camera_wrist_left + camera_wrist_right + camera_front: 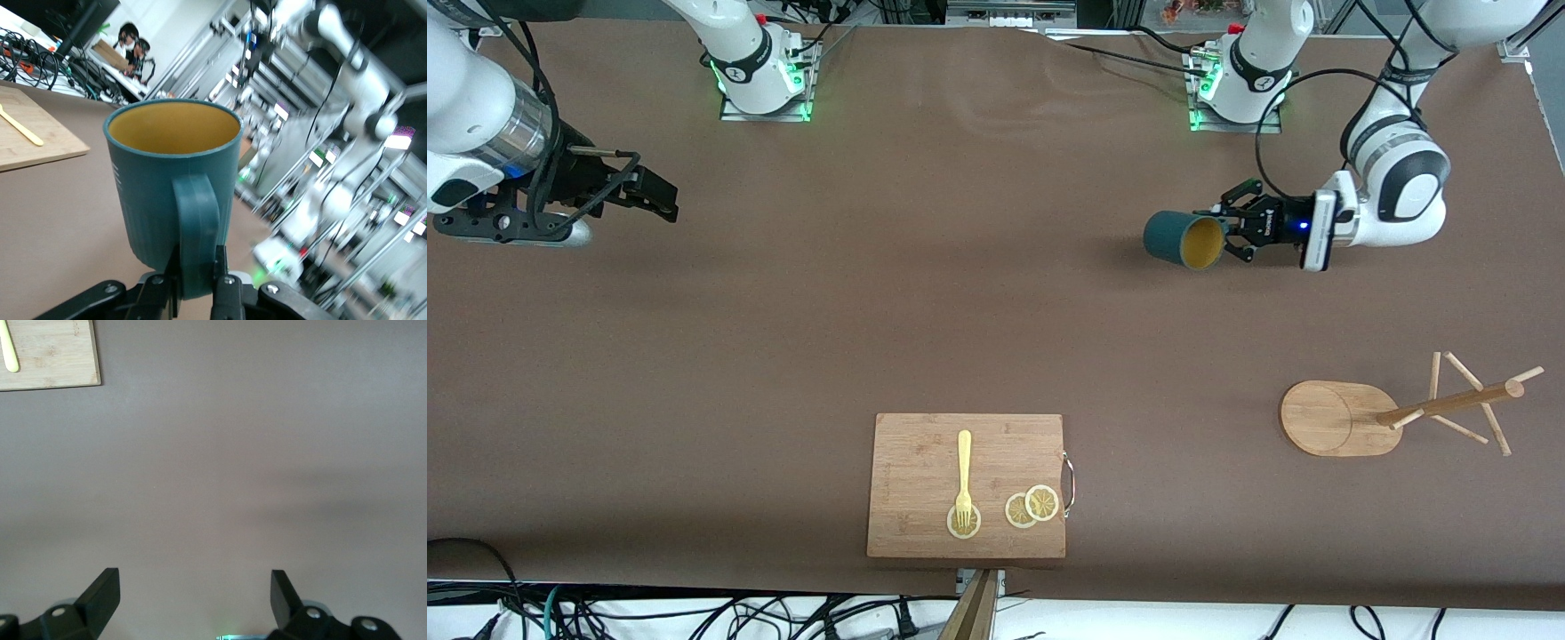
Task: Pass cup and hang on rack
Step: 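Carry the mug with the left gripper toward the wooden rack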
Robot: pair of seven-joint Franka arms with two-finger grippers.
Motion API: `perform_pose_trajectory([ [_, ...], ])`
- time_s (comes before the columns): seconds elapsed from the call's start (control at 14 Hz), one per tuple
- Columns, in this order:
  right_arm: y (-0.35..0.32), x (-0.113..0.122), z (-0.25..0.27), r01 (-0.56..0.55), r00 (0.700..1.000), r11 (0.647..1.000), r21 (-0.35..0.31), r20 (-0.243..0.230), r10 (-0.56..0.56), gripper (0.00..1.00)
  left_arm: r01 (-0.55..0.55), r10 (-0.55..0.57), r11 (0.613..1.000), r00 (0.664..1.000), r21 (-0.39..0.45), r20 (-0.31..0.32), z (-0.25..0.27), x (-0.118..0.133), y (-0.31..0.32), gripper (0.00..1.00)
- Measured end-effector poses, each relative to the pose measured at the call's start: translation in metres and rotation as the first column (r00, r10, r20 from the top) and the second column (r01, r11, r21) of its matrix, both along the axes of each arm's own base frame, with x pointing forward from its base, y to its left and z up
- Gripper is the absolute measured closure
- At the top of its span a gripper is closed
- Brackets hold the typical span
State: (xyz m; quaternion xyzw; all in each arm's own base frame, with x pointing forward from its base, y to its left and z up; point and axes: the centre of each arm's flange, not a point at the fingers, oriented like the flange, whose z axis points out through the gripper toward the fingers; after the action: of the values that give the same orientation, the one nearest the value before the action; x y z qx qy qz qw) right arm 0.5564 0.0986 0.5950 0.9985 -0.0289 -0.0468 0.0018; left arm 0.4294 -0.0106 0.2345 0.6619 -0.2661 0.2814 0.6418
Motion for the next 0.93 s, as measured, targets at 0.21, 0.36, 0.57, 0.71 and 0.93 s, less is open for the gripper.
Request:
perform_pose_trajectory([
  [0.21,0.000,0.000,0.000,0.000,1.000,1.000,0.000,0.000,0.000,0.00,-0.045,0.033,0.996,0.990,-0.081,-0.137,0.010,-0.006,0.034,0.80],
  [0.36,0.000,0.000,0.000,0.000,1.000,1.000,0.000,0.000,0.000,0.00,-0.077,0.059,0.994,0.972,-0.071,-0.229,0.022,-0.012,0.079,0.80],
  [0.57,0.000,0.000,0.000,0.000,1.000,1.000,0.000,0.000,0.000,0.00,-0.132,0.109,0.990,0.935,-0.047,-0.337,0.051,-0.017,0.146,0.80],
  [0.71,0.000,0.000,0.000,0.000,1.000,1.000,0.000,0.000,0.000,0.00,-0.168,0.132,0.984,0.904,-0.054,-0.406,0.060,-0.018,0.170,0.80],
  [0.93,0.000,0.000,0.000,0.000,1.000,1.000,0.000,0.000,0.000,0.00,-0.202,0.135,0.976,0.845,-0.076,-0.517,0.059,-0.019,0.192,0.80],
])
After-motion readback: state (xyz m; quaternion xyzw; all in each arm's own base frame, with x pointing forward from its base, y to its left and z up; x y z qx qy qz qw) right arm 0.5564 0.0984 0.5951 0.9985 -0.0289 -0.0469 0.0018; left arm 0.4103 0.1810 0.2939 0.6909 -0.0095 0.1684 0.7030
